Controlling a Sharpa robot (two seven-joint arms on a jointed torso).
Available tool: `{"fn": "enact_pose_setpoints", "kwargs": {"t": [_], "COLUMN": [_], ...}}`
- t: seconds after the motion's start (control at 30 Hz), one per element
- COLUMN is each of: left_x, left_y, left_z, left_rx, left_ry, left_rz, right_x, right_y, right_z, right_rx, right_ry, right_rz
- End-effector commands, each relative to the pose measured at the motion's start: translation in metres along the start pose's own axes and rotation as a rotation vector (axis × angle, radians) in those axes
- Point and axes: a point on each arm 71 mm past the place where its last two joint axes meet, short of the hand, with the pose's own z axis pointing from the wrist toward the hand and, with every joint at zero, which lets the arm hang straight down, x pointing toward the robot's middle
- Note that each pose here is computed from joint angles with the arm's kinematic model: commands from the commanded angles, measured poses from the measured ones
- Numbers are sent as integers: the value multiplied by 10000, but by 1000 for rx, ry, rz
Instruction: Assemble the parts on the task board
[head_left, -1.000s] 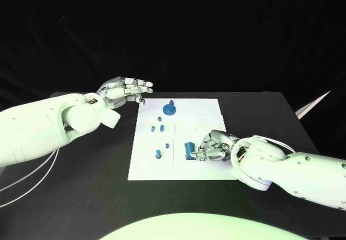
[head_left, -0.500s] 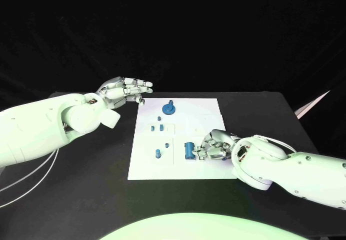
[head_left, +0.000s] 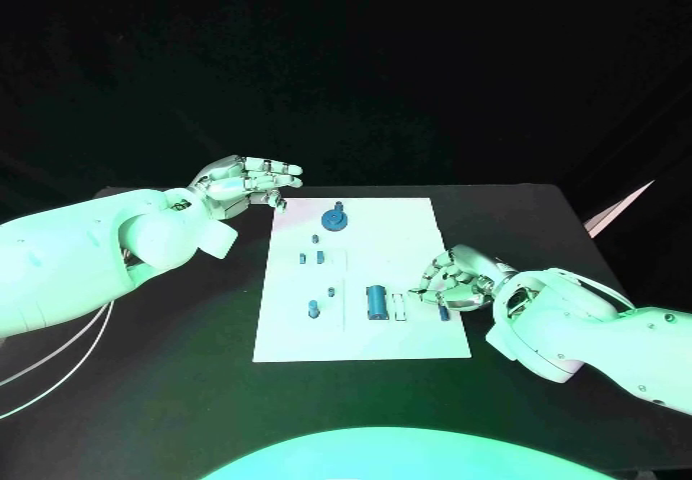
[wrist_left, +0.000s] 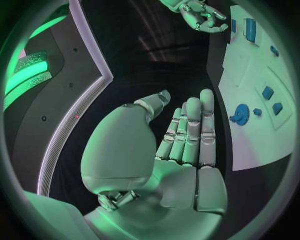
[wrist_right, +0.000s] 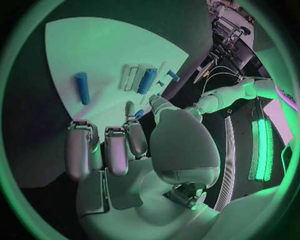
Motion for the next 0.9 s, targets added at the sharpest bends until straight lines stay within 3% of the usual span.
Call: {"fn": "enact_pose_setpoints", "kwargs": {"t": [0.03, 0.17, 0.3, 0.53, 0.9], "left_x": [12, 19, 28, 35, 33], "left_y": [-4, -4, -3, -1, 2], "left_z": [5, 8, 14, 18, 14], "left_rx": [4, 6, 7, 7, 6], "left_ry": [2, 3, 5, 8, 10], "left_rz": [-2, -2, -3, -4, -5], "right_x": [-105, -245, -282, -209, -71], "right_y": [-68, -248, -385, -559, -586], "right_z": [-51, -117, -154, -183, -102], "right_rx": [3, 36, 68, 118, 147], "right_ry": [-30, -60, -58, -35, -8], "right_rz": [12, -8, -35, -72, -69]}}
